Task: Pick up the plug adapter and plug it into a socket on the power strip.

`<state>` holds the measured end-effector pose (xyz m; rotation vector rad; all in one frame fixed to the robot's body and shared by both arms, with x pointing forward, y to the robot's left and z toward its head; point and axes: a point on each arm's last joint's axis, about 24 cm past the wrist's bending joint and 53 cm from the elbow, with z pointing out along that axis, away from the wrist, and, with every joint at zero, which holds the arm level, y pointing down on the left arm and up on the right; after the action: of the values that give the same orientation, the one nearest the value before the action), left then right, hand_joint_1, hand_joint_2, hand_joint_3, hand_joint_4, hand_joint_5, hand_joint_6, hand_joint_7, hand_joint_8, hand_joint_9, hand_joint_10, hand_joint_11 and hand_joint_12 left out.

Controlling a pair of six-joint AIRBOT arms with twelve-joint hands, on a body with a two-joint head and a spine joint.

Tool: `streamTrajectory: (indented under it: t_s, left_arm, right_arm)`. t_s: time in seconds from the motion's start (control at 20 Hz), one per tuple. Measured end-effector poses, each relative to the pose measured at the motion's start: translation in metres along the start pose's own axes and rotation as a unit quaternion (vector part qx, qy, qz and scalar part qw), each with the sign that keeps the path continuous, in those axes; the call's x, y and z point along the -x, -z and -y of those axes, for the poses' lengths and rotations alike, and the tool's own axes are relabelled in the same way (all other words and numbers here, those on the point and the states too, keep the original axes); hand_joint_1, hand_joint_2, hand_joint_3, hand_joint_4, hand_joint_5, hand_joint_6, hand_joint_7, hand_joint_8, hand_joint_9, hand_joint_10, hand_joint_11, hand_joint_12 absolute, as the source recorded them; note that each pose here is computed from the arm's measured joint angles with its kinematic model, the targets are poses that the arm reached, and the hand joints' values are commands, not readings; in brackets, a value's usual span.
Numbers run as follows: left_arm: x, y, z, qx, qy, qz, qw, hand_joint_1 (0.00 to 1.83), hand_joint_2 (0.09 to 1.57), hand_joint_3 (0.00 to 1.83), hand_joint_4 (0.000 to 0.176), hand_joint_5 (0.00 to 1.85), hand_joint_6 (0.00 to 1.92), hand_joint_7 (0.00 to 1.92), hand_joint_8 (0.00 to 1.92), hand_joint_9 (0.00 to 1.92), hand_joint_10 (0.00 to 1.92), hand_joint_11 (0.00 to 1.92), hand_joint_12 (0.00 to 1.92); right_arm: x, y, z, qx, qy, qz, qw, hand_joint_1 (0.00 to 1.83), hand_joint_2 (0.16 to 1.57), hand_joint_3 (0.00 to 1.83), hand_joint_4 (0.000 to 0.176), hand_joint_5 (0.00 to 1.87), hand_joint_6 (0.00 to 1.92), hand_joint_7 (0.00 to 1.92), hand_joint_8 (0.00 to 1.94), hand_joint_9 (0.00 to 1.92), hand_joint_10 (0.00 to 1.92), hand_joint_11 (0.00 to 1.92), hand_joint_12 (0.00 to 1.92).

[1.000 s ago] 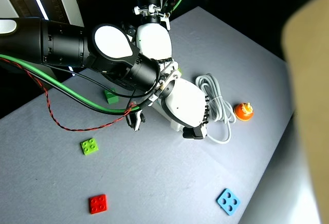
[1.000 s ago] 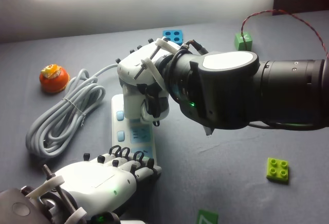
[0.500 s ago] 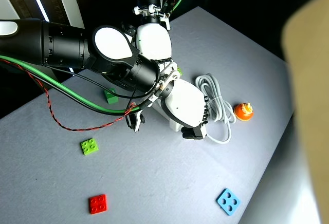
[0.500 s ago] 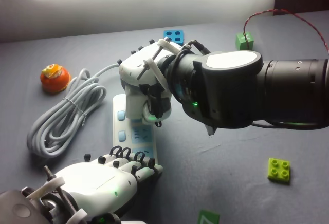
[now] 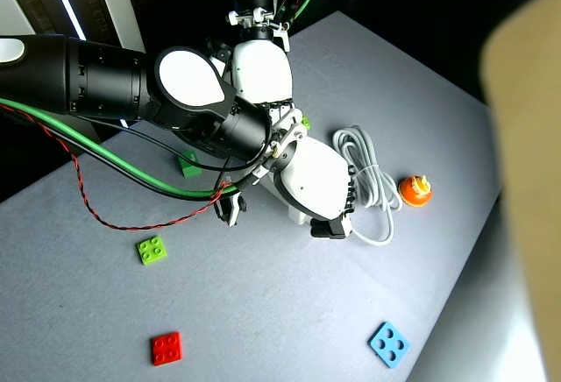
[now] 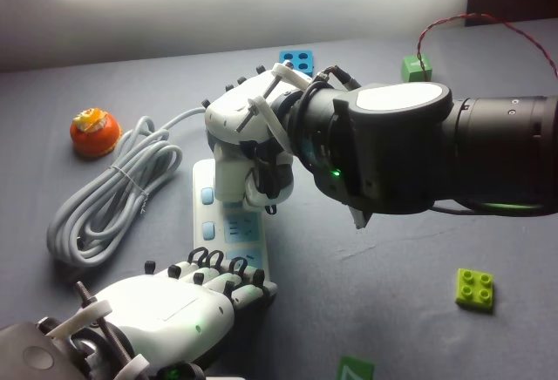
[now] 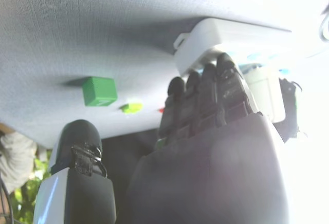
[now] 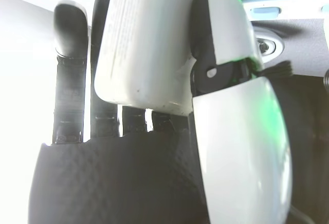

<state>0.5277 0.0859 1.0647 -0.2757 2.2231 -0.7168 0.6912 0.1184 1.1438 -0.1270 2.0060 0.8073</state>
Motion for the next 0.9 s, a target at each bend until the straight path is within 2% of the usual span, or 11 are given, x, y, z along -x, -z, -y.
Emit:
streamTrajectory:
  t_s: [0.05,0.15,0.2,0.25,0.3,0.35,0.4,0.45,0.5,0.7,0.9]
  left_arm:
    - [0.0,0.0,0.0,0.0,0.001,0.0,1.0,0.19,1.19,0.0,0.0,0.09,0.0,0.07,0.0,0.06,0.0,0.0,0.18]
    - [0.0,0.0,0.0,0.0,0.001,0.0,1.0,0.19,1.19,0.0,0.0,0.09,0.0,0.07,0.0,0.07,0.0,0.0,0.2]
    - [-0.0001,0.0,0.0,0.0,0.001,0.0,1.0,0.2,1.19,0.0,0.0,0.09,0.0,0.07,0.0,0.06,0.0,0.0,0.18]
    - [-0.0001,0.0,0.0,0.0,0.001,0.0,1.0,0.2,1.19,0.0,0.0,0.09,0.0,0.07,0.0,0.06,0.0,0.0,0.18]
    - [-0.0001,0.0,0.0,0.0,0.001,0.0,1.0,0.21,1.19,0.0,0.0,0.09,0.0,0.07,0.0,0.06,0.0,0.0,0.19]
    - [0.0001,0.0,0.0,0.0,0.001,0.0,1.0,0.19,1.2,0.0,0.0,0.09,0.0,0.06,0.0,0.06,0.0,0.0,0.18]
    - [0.0004,0.0,-0.0003,0.001,0.001,0.001,1.0,0.19,1.2,0.0,0.0,0.08,0.0,0.05,0.0,0.05,0.0,0.0,0.17]
    - [0.0005,0.0,-0.0007,0.001,0.002,0.001,1.0,0.17,1.2,0.0,0.0,0.07,0.0,0.05,0.0,0.05,0.0,0.0,0.15]
    - [0.0004,0.0,-0.0011,0.002,0.002,0.001,1.0,0.19,1.19,0.0,0.0,0.08,0.01,0.06,0.0,0.06,0.0,0.0,0.16]
    - [0.0,0.0,-0.001,0.001,0.001,0.001,1.0,0.19,1.19,0.0,0.0,0.08,0.0,0.06,0.0,0.07,0.0,0.0,0.17]
    - [-0.0006,0.0,-0.0005,0.0,0.0,0.0,1.0,0.18,1.19,0.0,0.0,0.07,0.0,0.04,0.0,0.07,0.0,0.0,0.14]
  right_arm:
    - [0.0001,0.0003,0.0,0.001,0.0,0.0,1.0,1.15,1.24,0.0,0.016,0.72,1.34,0.8,1.32,0.7,1.05,0.53,1.62]
    - [0.0004,0.0012,0.0002,0.002,0.002,0.0,1.0,1.15,1.23,0.0,0.029,0.79,1.31,0.75,1.31,0.68,0.91,0.48,1.58]
    - [0.0002,0.0012,0.0005,0.002,0.001,-0.001,1.0,1.03,1.26,0.0,0.0,0.71,1.39,0.78,0.34,0.68,0.73,0.48,1.49]
    - [0.0005,0.0014,0.001,0.001,0.001,-0.001,1.0,1.03,1.26,0.0,0.0,0.71,1.39,0.78,0.34,0.68,0.73,0.48,1.49]
    - [0.0004,0.0018,0.0011,0.002,0.0,-0.001,1.0,1.01,1.28,0.0,0.0,0.68,1.43,0.81,0.16,0.69,0.64,0.48,1.45]
    - [0.0001,0.0028,-0.0004,0.005,0.003,-0.002,1.0,0.93,1.23,0.0,0.0,0.56,0.68,0.8,0.08,0.68,0.59,0.45,1.45]
    - [-0.0011,0.0036,-0.0029,0.008,0.0,-0.004,1.0,0.89,1.2,0.0,0.0,0.59,0.31,0.79,0.04,0.68,0.52,0.43,1.44]
    - [-0.0015,0.0039,-0.0028,0.008,-0.002,-0.005,1.0,0.88,1.16,0.0,0.0,0.62,0.14,0.77,0.01,0.67,0.47,0.41,1.4]
    - [-0.0017,0.0039,-0.0028,0.008,-0.003,-0.006,0.9999,0.84,1.12,0.0,0.0,0.58,0.06,0.7,0.0,0.63,0.41,0.32,1.39]
    - [-0.0024,0.0062,-0.0018,0.01,-0.016,-0.01,0.9998,0.76,1.04,0.0,0.0,0.52,0.0,0.56,0.0,0.55,0.09,0.19,1.16]
    - [-0.0051,0.0101,-0.0082,0.022,-0.014,-0.014,0.9996,0.63,1.0,0.0,0.0,0.33,0.0,0.39,0.0,0.39,0.0,0.01,1.03]
